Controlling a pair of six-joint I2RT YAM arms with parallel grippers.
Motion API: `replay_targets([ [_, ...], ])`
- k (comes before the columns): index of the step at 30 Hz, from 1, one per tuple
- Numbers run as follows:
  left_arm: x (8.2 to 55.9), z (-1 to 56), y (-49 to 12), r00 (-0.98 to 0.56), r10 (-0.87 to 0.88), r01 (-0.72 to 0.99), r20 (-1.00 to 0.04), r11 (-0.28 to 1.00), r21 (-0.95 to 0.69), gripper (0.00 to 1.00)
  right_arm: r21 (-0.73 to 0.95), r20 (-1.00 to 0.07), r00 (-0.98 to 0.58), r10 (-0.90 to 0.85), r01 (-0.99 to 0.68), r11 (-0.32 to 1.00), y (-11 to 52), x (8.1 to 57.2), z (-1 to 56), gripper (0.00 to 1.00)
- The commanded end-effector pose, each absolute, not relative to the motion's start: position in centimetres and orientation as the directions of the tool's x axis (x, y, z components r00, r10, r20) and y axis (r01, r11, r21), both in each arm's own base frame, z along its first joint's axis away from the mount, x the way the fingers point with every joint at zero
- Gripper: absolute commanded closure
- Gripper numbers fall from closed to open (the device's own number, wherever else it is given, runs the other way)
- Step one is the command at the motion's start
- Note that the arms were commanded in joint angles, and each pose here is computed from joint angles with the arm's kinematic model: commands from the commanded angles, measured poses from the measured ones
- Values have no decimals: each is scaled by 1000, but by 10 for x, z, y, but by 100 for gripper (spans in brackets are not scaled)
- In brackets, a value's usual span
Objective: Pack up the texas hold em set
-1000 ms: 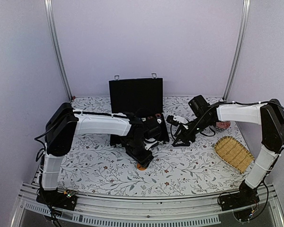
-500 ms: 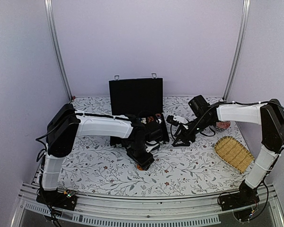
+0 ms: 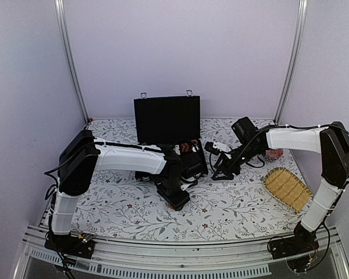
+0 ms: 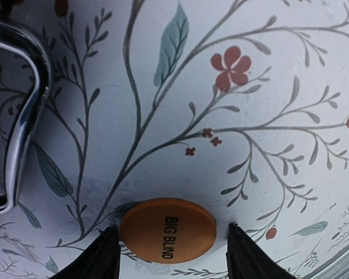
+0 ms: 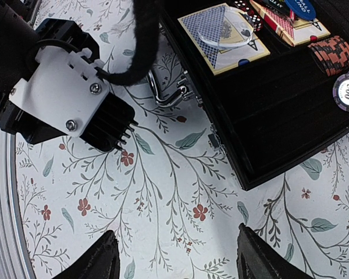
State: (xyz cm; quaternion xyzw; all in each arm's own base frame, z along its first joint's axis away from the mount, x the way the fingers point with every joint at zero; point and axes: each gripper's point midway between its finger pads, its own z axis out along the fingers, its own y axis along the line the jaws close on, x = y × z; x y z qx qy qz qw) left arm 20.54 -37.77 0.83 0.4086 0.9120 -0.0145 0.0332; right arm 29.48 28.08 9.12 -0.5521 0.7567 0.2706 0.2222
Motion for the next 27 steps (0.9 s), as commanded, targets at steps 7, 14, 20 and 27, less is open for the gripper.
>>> replay_targets([
  [7, 191, -26, -359, -648, 760, 762, 49, 646, 46, 44, 166, -638, -280, -717, -960, 227, 284, 296, 93, 30],
  [14, 200, -13, -359, -654, 756, 755, 11, 652, 69, 48, 168, -636, -282, -718, -959, 228, 284, 296, 92, 30],
  [20, 217, 21, -366, -665, 743, 740, -71, 669, 69, 51, 168, -637, -283, -717, -959, 229, 284, 296, 93, 30],
  [27, 252, 70, -364, -685, 706, 703, -183, 705, 90, 50, 161, -636, -281, -719, -959, 232, 284, 297, 94, 30],
])
